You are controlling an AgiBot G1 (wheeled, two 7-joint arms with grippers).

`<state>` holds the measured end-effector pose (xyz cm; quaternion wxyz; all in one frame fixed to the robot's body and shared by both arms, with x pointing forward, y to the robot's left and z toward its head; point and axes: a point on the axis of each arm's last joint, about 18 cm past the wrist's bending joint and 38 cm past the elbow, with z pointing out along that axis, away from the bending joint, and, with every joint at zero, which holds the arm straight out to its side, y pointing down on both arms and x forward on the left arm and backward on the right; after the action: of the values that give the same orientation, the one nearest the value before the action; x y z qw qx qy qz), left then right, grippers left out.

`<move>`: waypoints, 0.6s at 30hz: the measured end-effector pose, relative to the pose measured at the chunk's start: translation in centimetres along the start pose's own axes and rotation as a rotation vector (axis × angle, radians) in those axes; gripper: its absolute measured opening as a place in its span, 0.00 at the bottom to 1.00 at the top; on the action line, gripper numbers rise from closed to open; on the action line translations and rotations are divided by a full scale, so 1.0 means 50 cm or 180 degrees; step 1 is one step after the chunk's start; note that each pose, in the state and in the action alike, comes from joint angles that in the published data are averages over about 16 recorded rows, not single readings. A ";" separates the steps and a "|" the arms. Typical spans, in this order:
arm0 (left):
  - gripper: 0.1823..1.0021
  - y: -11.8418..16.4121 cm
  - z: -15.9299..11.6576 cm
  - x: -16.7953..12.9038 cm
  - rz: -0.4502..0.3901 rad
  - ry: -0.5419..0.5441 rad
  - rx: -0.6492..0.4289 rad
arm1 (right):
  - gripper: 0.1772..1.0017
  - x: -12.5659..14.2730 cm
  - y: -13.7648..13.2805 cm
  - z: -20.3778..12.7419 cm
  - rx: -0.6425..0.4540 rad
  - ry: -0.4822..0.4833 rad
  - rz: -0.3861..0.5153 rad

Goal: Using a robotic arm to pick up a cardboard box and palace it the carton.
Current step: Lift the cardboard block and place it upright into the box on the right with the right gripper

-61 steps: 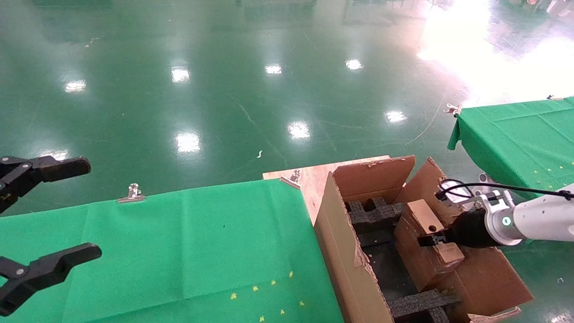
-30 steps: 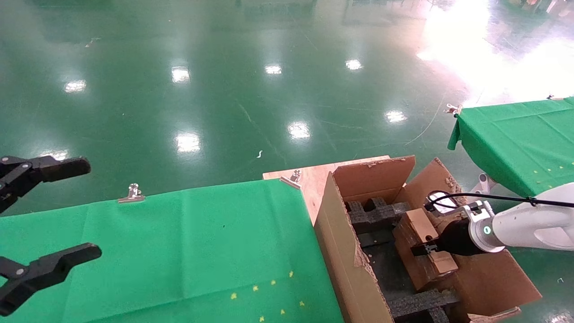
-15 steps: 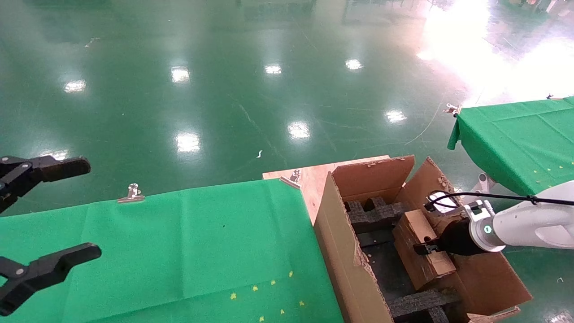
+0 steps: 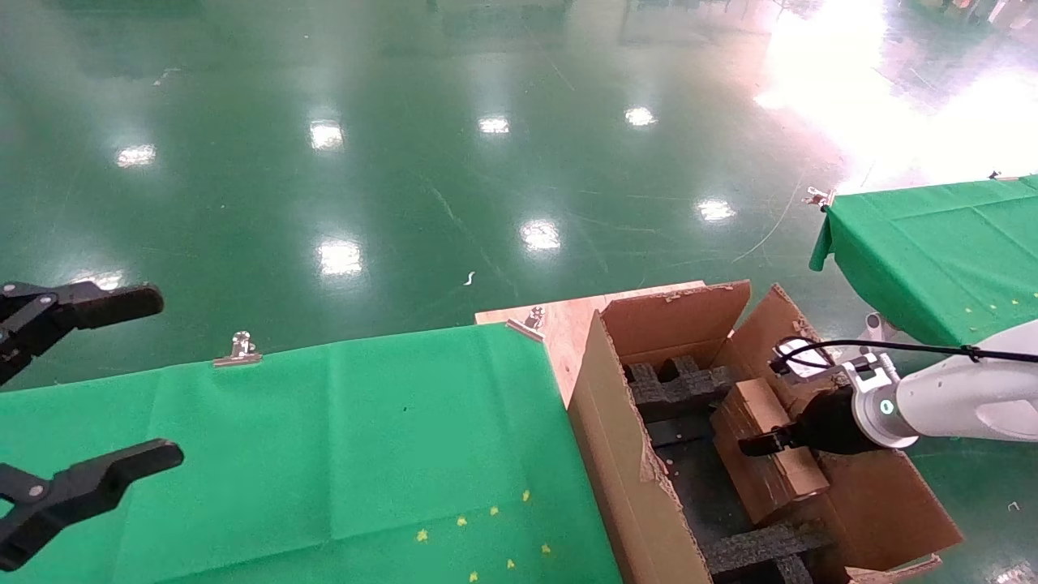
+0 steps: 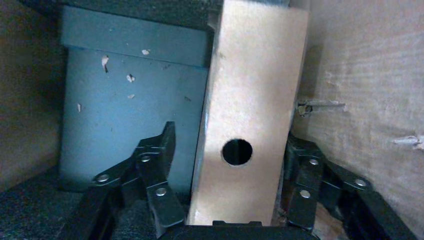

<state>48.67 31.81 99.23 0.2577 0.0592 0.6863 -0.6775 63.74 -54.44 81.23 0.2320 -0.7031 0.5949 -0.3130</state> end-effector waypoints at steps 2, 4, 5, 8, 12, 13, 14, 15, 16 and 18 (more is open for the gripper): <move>1.00 0.000 0.000 0.000 0.0000 0.0000 0.0000 | 0.62 0.002 -0.006 -0.005 0.0029 0.0001 -0.0004; 1.00 0.000 0.000 0.000 0.0000 0.0000 0.0000 | 0.67 0.004 -0.015 -0.012 0.0070 0.0001 -0.0009; 1.00 0.000 0.000 0.000 0.0000 0.0000 0.0000 | 0.70 0.004 -0.021 -0.016 0.0098 0.0000 -0.0013; 1.00 0.000 0.000 0.000 0.0000 0.0000 0.0000 | 0.77 0.006 -0.045 -0.032 0.0204 -0.0009 -0.0030; 1.00 0.000 0.000 0.000 0.0000 0.0000 0.0000 | 0.85 0.005 -0.091 -0.064 0.0401 -0.0043 -0.0070; 1.00 0.000 0.000 0.000 0.0000 0.0000 0.0000 | 0.87 0.004 -0.105 -0.074 0.0458 -0.0058 -0.0084; 1.00 0.000 0.000 0.000 0.0000 0.0000 0.0000 | 0.89 0.001 -0.119 -0.084 0.0518 -0.0081 -0.0103; 1.00 0.000 0.000 0.000 0.0000 0.0000 0.0000 | 0.90 -0.003 -0.134 -0.096 0.0581 -0.0110 -0.0123; 1.00 0.000 0.000 0.000 0.0000 0.0000 0.0000 | 0.91 -0.008 -0.148 -0.108 0.0644 -0.0144 -0.0146; 1.00 0.000 0.000 0.000 0.0000 0.0000 0.0000 | 0.94 -0.021 -0.177 -0.134 0.0774 -0.0235 -0.0202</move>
<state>48.67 31.81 99.23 0.2577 0.0592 0.6863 -0.6775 64.93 -51.45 91.90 0.3273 -0.6993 0.5210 -0.3639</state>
